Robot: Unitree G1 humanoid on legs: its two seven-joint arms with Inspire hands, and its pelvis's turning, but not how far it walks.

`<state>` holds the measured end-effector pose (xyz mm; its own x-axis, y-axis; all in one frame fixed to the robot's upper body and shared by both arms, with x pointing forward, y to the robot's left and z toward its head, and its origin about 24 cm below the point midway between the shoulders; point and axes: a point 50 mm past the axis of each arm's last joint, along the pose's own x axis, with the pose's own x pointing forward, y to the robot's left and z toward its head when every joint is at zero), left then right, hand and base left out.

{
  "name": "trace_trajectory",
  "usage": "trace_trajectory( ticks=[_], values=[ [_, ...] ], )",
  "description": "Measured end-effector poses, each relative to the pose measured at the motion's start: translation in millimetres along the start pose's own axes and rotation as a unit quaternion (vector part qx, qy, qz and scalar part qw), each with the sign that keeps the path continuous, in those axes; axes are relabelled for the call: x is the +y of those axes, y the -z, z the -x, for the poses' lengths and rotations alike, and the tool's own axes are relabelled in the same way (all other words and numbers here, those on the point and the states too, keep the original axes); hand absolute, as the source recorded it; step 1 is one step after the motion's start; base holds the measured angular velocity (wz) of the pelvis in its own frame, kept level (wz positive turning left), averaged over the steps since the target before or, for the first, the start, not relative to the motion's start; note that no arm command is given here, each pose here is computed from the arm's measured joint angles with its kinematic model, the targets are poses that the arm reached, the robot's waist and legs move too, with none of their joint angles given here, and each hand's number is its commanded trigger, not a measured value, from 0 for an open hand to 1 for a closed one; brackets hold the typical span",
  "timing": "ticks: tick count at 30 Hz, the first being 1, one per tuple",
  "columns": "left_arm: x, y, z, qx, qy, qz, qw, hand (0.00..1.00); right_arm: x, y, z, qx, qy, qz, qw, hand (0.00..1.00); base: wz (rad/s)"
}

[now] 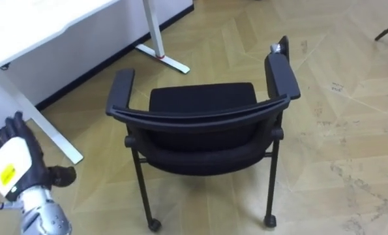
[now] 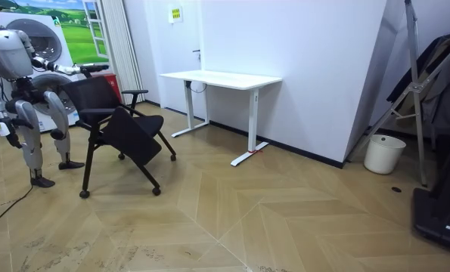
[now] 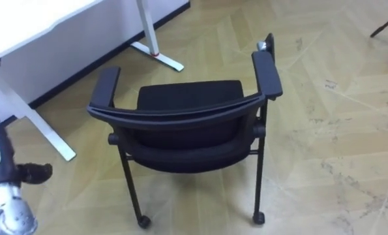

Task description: Push chair

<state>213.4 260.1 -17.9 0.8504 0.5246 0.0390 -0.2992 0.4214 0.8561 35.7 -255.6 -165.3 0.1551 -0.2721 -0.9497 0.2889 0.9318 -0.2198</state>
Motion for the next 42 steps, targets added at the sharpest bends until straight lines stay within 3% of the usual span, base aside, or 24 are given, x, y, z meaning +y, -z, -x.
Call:
trace_trajectory(
  ticks=[2, 11, 32, 42],
  values=[
    [2.9, -19, -1.2, -0.058, -0.007, -0.029, 0.998, 0.0, 1, -1, 0, -0.001, -0.001, 0.003, 1.0, 0.0, 0.0],
    [8.5, -56, -1.9, -0.164, -0.027, -0.077, 0.983, 0.0, 3, -8, -1, -0.014, -0.004, 0.015, 1.0, 0.0, 0.0],
    [-12.2, -85, 8.5, -0.25, 0.043, -0.127, 0.959, 0.0, 8, -13, -1, -0.024, -0.003, 0.02, 1.0, 0.0, -0.01],
    [-17.6, -88, 10.9, -0.258, 0.075, -0.134, 0.954, 0.0, 6, -16, -1, -0.027, -0.001, 0.018, 0.999, 0.0, -0.03]
  ],
)
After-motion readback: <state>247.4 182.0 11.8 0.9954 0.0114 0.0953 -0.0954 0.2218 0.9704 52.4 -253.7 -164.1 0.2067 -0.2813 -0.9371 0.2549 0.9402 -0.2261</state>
